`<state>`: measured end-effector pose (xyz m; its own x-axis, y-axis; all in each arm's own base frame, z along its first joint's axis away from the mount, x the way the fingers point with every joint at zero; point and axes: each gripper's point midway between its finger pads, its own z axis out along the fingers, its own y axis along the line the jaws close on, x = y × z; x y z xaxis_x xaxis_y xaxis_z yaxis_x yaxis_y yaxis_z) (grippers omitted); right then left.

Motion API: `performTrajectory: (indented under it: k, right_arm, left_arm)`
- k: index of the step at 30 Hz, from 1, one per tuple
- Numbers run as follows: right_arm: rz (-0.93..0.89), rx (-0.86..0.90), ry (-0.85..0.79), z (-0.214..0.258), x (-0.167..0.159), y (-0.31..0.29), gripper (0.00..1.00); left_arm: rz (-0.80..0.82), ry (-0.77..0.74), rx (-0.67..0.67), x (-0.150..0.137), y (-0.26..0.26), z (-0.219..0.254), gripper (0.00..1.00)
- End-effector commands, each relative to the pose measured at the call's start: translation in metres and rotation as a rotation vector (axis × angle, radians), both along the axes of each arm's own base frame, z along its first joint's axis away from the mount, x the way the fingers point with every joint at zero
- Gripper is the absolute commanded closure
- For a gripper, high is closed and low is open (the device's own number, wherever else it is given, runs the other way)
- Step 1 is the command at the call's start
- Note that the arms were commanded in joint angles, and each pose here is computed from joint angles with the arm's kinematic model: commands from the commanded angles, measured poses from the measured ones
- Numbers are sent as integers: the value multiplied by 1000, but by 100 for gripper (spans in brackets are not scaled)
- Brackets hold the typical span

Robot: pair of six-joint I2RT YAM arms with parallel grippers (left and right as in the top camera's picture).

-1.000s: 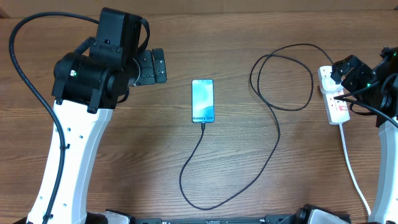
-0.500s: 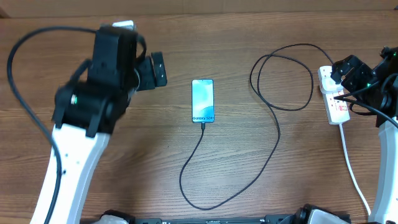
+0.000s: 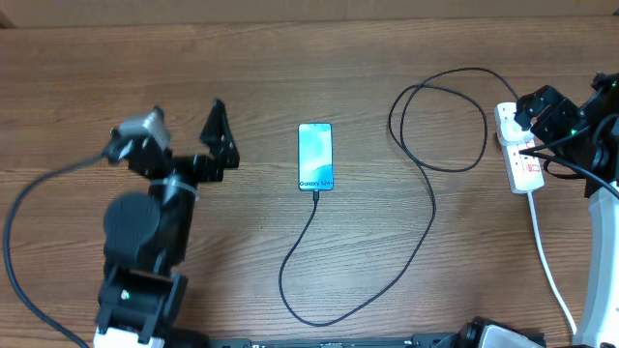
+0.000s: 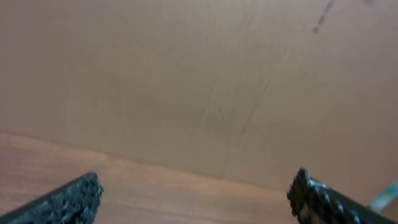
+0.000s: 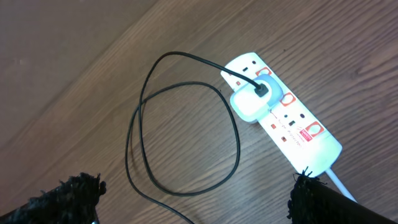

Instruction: Plug charger to phone and switch on socket

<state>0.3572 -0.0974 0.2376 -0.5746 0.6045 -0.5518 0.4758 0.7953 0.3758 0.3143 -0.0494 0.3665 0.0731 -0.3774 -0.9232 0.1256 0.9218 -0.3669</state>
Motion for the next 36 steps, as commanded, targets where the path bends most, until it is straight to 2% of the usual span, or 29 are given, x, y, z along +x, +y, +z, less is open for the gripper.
performTrajectory:
  k: [1,5,20,29,36]
  right_arm:
    - [-7,-8,-15,5,0,-1,0]
    - [-7,-9,-15,5,0,-1,0]
    - [-7,-9,-15,5,0,-1,0]
    - [-7,-8,-15,5,0,-1,0]
    - [-7,-8,-15,5,0,-1,0]
  left_arm:
    - [21,-171,-13,-23,14,-11,0]
    - [78,-244,-19,-43,34,-27,0]
    - [202,-214,7,-75,72,-108,0]
    - [214,-62,-4,-73,76,-148,0]
    - [225,160,8,-70,78,-203,0]
